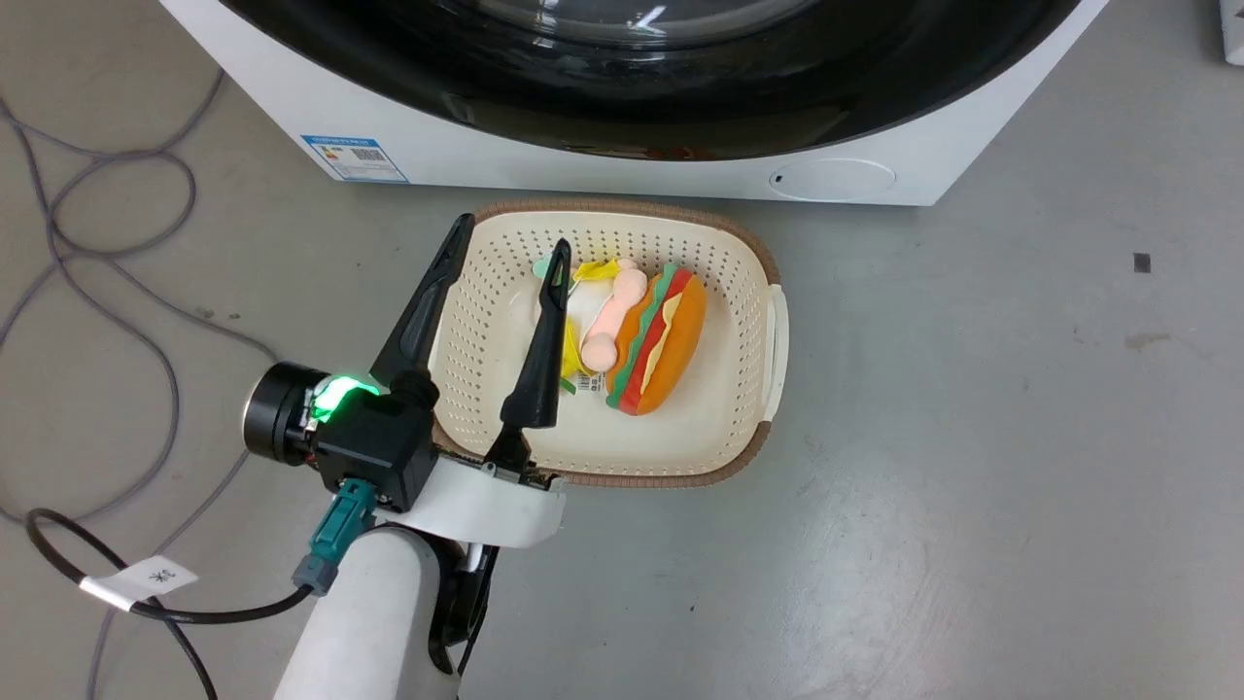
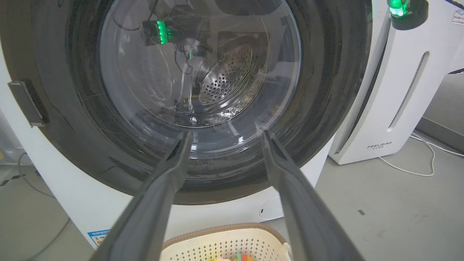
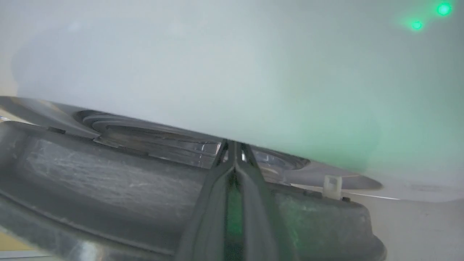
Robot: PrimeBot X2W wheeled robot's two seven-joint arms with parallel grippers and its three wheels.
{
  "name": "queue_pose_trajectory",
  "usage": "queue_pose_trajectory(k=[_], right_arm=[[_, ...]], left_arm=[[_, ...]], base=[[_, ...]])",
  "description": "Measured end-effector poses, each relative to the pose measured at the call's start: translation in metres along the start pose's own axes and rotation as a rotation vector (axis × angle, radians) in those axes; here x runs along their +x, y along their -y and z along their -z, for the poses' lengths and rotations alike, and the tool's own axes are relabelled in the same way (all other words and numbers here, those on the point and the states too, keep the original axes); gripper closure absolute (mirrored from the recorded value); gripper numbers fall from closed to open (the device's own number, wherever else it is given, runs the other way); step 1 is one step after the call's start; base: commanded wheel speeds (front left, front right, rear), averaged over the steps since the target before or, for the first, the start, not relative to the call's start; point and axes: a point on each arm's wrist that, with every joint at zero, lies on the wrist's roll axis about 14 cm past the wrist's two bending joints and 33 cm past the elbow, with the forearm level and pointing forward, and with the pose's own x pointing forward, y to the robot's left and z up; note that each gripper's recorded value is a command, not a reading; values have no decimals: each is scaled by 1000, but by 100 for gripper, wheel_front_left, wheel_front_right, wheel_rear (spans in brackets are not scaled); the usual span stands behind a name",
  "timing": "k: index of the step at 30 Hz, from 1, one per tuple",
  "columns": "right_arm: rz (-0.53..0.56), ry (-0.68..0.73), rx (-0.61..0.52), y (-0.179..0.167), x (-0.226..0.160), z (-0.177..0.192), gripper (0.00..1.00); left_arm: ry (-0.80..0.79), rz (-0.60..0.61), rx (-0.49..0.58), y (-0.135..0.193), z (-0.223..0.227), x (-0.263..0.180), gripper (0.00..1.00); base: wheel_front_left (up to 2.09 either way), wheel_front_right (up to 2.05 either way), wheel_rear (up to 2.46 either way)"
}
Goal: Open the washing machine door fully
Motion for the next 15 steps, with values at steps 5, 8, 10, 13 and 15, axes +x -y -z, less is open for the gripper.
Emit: queue_pose_trajectory(k=[5,8,10,13,15], right_arm=[[-7,-74,20,-6,2,5,100],[-7,-108,28,-9,-1,8,100],[-8,-125,19,-11,-4,10,100],[-6,-152,8,-13,-9,15,100],[-5,-175,7,-12,-13,21,100]], left_arm=[[11,11,-3,3,-1,4,0],[25,17,-11,5,-4,5,0],[29,20,-11,7,-6,5,0],[35,24,-10,8,-10,4,0],[41,26,-10,10,-13,4,0]], base=[[0,0,0],[0,0,0],[0,0,0],[0,0,0],[0,0,0]])
